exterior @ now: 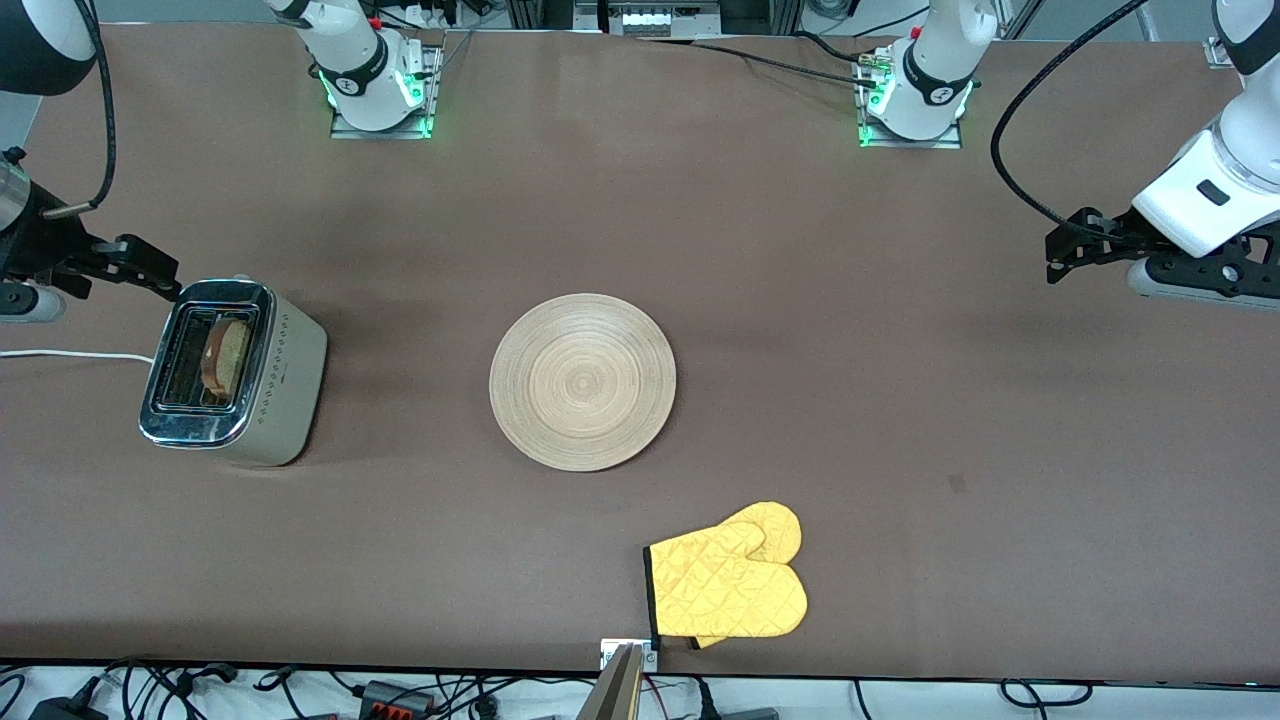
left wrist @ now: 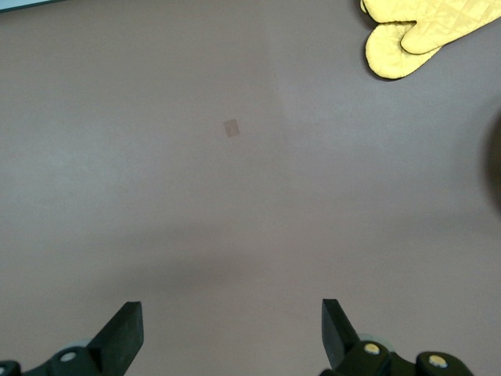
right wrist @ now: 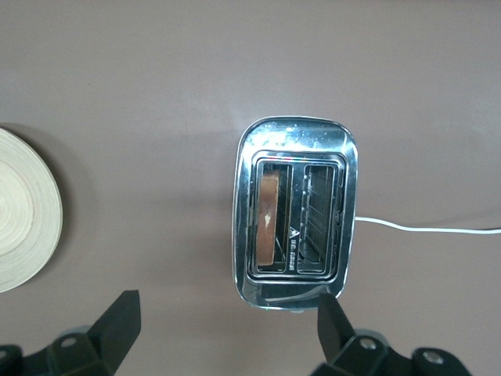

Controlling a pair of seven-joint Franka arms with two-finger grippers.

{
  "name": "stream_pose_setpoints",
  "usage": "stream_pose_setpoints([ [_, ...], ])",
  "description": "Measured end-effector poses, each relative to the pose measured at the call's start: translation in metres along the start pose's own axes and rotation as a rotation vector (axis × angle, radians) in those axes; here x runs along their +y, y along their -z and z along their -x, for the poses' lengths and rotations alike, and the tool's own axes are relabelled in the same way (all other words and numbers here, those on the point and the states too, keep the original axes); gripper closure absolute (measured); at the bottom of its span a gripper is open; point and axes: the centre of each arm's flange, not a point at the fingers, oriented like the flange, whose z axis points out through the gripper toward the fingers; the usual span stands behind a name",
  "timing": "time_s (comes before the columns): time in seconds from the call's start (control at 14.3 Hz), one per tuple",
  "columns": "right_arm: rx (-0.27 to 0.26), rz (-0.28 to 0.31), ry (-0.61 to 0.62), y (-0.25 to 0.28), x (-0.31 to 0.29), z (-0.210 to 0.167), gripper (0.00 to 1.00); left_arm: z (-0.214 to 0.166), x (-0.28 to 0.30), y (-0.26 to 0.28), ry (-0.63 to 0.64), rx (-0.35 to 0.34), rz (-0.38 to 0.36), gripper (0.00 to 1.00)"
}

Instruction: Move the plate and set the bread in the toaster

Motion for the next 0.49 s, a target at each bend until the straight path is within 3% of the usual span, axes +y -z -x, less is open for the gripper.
stream_pose_setpoints([
  [0.49,0.01,0.0,0.001,-0.0001,-0.0008,-0.0118,0.0,0.0,0.0001,0.0,0.0,0.0,0.0,0.0],
])
